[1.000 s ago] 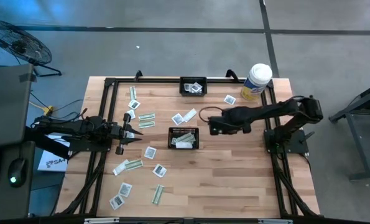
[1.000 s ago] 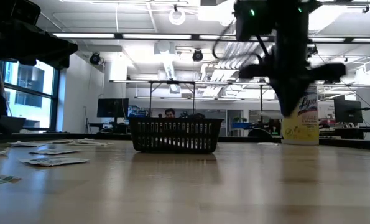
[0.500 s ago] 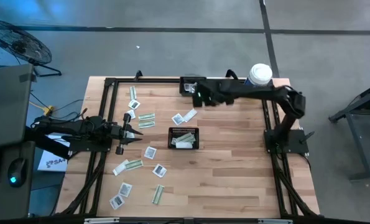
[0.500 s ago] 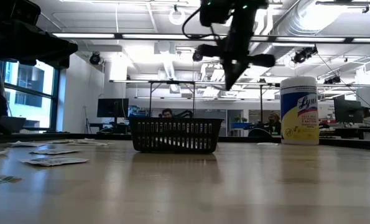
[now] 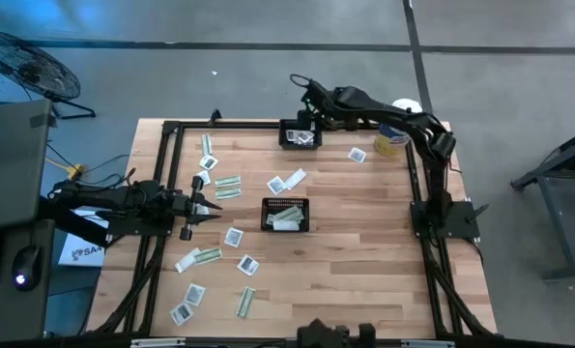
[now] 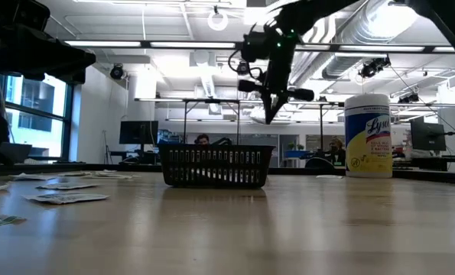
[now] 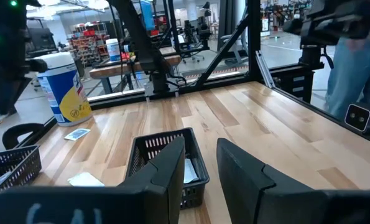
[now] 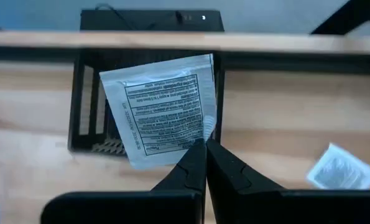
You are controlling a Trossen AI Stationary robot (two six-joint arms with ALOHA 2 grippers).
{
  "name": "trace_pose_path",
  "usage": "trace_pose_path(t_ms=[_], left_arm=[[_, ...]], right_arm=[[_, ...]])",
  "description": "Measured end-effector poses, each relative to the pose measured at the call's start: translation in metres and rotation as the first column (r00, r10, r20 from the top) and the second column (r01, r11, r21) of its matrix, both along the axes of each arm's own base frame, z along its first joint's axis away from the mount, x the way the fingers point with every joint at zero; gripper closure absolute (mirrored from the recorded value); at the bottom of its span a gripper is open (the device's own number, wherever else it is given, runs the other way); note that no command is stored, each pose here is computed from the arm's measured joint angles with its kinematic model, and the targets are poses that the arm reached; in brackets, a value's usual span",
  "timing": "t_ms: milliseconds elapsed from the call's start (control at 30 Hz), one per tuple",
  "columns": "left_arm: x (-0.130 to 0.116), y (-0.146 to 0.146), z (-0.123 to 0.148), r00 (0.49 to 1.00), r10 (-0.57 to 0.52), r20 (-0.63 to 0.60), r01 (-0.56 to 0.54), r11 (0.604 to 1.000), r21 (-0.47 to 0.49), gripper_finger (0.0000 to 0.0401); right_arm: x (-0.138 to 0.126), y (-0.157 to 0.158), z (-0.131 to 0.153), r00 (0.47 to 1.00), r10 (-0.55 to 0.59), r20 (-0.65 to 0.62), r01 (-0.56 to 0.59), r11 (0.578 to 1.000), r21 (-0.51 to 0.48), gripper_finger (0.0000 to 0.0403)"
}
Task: Pick & Place First Aid Supplies
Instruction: Put the towelette pack into the top black basket
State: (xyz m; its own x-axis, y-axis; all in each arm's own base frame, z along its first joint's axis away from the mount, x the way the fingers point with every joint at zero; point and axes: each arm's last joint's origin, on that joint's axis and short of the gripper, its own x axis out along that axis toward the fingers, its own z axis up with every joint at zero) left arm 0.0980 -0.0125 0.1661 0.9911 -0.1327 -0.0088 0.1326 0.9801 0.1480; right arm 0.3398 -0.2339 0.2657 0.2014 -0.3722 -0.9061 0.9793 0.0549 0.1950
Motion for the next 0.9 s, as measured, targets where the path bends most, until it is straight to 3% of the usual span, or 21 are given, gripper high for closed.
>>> trace_pose_path(t_ms=[167, 267, 367, 667, 900], left_arm=[[0.000, 0.000, 0.000, 1.000, 0.000, 0.001, 0.000, 1.000, 0.000, 0.0309], [0.000, 0.000, 0.000, 1.000, 0.000, 0.001, 0.000, 1.000, 0.000, 0.0309], [0.000, 0.000, 0.000, 1.000, 0.000, 0.001, 0.000, 1.000, 0.000, 0.0309], [0.000, 0.000, 0.000, 1.000, -0.001, 0.000, 0.001, 1.000, 0.000, 0.0309], [0.000, 0.000, 0.000, 1.000, 0.000, 0.000, 0.000, 1.000, 0.000, 0.0309]], right_arm=[[-0.003, -0.011, -0.020, 1.000, -0.013, 0.021, 0.013, 1.000, 0.010, 0.0403], [0.006, -0.015, -0.032, 0.987, 0.028, 0.156, -0.026, 1.000, -0.016, 0.0403], [0.013, -0.018, -0.047, 0.979, 0.017, 0.202, -0.013, 1.000, -0.023, 0.0403], [0.028, -0.024, -0.084, 0.989, 0.020, 0.146, -0.027, 0.999, 0.046, 0.0403], [0.027, -0.025, -0.086, 0.990, 0.035, 0.136, -0.042, 0.998, 0.047, 0.0399]])
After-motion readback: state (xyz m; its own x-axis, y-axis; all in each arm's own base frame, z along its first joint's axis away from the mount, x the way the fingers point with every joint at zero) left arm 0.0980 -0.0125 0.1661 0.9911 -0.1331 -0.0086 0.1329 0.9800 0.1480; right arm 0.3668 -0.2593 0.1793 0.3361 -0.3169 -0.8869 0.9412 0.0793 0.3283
